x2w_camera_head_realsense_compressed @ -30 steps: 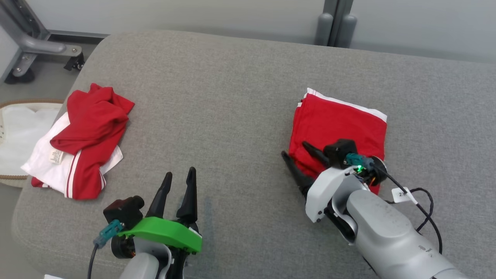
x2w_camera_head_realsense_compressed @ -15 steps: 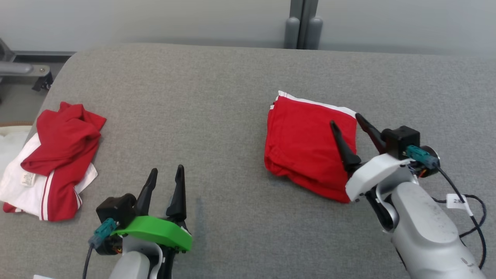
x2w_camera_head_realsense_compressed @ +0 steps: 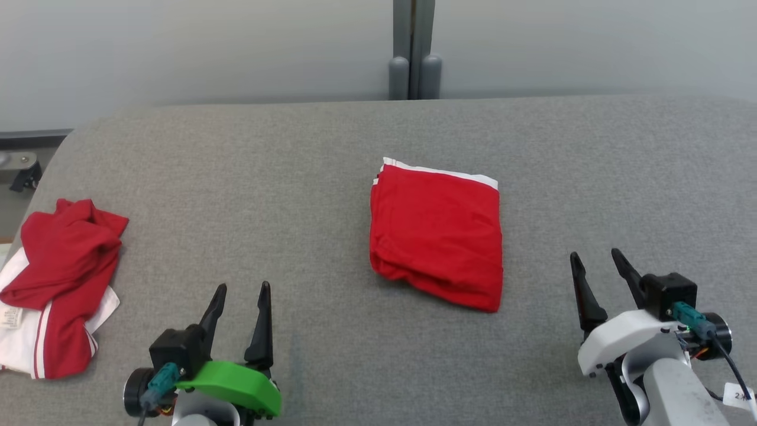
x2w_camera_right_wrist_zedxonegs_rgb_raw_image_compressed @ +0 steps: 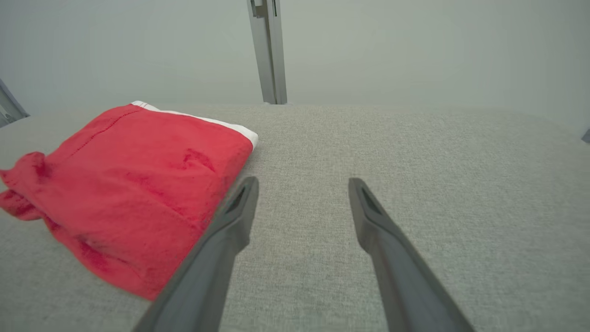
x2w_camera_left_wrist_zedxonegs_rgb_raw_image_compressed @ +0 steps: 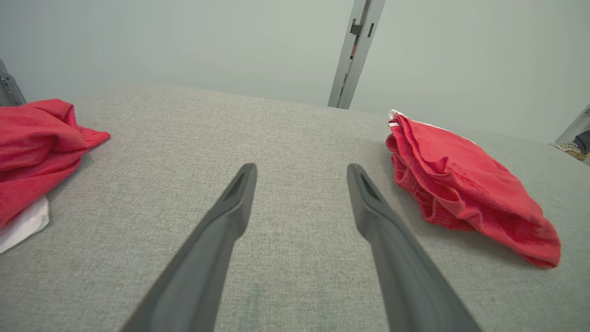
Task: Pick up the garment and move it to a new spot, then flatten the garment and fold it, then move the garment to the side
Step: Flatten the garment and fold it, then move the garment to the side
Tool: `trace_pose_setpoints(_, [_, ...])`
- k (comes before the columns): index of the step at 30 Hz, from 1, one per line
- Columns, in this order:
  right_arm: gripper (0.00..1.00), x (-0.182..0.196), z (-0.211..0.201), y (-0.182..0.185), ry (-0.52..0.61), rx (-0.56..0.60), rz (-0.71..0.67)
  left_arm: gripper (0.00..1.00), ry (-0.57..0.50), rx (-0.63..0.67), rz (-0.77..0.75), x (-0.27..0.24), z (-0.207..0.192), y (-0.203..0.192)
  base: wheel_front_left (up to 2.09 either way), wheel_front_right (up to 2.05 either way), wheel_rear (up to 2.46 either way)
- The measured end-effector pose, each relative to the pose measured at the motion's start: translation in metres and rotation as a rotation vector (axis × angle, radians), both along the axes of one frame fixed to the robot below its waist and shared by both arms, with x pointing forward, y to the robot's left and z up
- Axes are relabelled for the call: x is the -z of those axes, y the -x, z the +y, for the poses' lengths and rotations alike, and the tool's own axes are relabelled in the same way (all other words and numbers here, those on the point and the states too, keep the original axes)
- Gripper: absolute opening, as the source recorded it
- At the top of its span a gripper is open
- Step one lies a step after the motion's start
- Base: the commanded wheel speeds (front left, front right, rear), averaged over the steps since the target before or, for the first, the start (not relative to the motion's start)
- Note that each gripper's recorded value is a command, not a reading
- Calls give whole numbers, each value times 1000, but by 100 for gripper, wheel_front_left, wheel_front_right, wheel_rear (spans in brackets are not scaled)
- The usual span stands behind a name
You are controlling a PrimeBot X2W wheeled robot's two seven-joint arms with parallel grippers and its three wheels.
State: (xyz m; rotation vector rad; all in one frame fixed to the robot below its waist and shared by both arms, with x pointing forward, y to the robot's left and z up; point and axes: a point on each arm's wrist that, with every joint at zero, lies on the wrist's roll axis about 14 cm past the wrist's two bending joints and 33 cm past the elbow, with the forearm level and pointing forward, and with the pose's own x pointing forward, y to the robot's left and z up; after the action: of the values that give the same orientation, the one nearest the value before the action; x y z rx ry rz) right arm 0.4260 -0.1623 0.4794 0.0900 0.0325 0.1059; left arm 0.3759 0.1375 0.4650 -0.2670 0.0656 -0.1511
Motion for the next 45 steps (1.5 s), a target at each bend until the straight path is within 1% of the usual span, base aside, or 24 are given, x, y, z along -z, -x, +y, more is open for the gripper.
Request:
trace_pose_setpoints(3, [100,8,-7,14,-3,22,23,100,-26,7,3,3,-1,7,0,0,0])
trace_pose_setpoints(4, [100,13,-12,23,-5,38,37,100,-58,15,-2,3,-1,12,0,0,0])
trace_pose_setpoints(8, [100,19,-19,35,-13,59,52,100,-71,22,8,7,-4,23,0,0,0])
trace_pose_setpoints(10, [100,19,-18,38,-27,60,54,100,-90,32,8,8,-6,26,0,0,0])
trace_pose_setpoints(16, [100,21,-16,40,-36,54,58,100,-96,36,5,8,-8,28,0,0,0])
trace_pose_setpoints(20, [100,20,-8,36,-36,30,55,100,-96,40,7,9,-9,28,0,0,0])
trace_pose_setpoints(23, [100,13,3,25,-34,-1,37,100,-91,46,11,10,-12,26,0,0,0])
trace_pose_setpoints(26, [100,3,16,5,-35,-38,11,100,-86,53,4,7,-14,16,0,0,0])
trace_pose_setpoints(32, [100,-9,49,-41,-27,-128,-12,100,-80,62,18,12,-17,1,0,0,0])
trace_pose_setpoints(33, [100,-8,59,-53,-23,-152,-6,100,-80,59,26,15,-16,-1,0,0,0])
trace_pose_setpoints(37, [100,5,75,-73,-17,-189,38,100,-82,44,46,22,-10,-6,0,0,0])
trace_pose_setpoints(40, [100,30,83,-79,9,-211,115,100,-82,28,55,24,-4,-10,0,0,0])
trace_pose_setpoints(44, [100,68,90,-78,12,-224,228,100,-85,16,73,31,1,-13,0,0,0])
trace_pose_setpoints(45, [80,76,91,-77,12,-226,252,100,-87,15,80,33,2,-12,0,0,0])
